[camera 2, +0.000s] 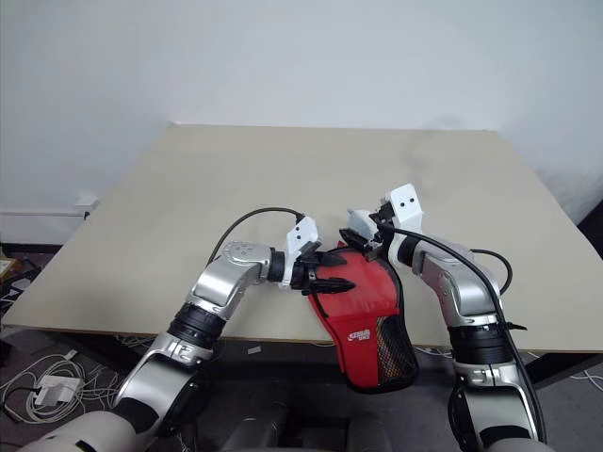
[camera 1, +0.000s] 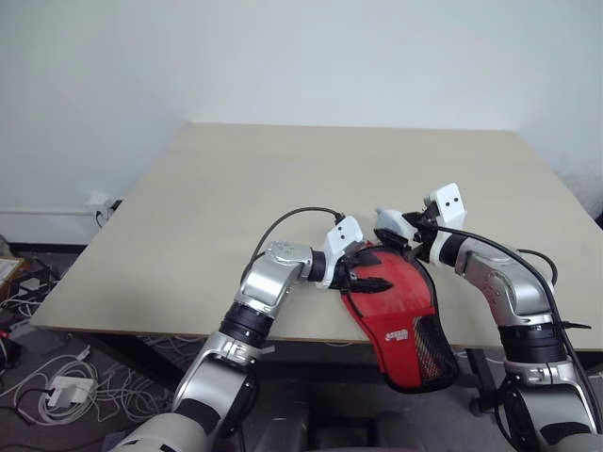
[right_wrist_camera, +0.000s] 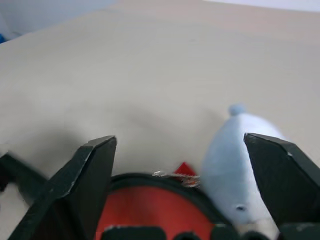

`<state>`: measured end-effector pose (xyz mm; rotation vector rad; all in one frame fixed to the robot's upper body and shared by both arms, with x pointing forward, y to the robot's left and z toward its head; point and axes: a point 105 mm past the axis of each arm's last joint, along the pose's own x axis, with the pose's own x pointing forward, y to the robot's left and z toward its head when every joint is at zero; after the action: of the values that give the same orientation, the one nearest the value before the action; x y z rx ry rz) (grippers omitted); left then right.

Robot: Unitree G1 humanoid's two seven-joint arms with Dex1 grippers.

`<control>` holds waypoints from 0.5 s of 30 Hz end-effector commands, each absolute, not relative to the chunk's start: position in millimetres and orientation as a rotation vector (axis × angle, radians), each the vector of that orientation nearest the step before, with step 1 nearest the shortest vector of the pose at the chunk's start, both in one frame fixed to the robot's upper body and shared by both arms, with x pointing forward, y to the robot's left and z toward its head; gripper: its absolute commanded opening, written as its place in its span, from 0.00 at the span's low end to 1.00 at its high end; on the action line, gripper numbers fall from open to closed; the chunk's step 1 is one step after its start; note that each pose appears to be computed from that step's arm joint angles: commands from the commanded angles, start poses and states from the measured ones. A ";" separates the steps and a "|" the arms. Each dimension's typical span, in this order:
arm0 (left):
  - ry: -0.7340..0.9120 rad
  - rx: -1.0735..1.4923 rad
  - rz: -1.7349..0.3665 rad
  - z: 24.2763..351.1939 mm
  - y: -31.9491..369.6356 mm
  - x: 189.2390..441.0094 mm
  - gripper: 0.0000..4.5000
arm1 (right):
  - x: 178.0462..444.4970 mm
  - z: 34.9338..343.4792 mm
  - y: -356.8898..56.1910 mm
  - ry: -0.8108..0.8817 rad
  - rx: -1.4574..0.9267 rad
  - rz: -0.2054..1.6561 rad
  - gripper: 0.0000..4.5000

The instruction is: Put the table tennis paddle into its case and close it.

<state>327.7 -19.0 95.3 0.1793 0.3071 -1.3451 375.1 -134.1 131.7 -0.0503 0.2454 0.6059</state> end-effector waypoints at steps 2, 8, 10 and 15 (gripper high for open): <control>0.282 0.262 -1.276 92.0 -33.5 334.5 0.70 | 391.9 151.3 -133.7 0.181 -0.053 0.553 1.00; 0.361 0.351 -1.304 66.3 -35.0 320.7 0.70 | 404.4 146.5 -126.5 0.226 -0.008 0.543 1.00; 0.379 0.363 -1.309 61.2 -31.3 317.6 0.70 | 409.0 144.2 -124.9 0.235 -0.010 0.534 1.00; 0.411 0.365 -1.273 56.1 -23.0 319.6 0.70 | 423.6 131.1 -132.4 0.276 -0.024 0.459 1.00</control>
<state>319.7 -25.5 57.2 0.3458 0.4034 -1.2830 413.6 -127.4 114.7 0.0082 0.3337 0.4969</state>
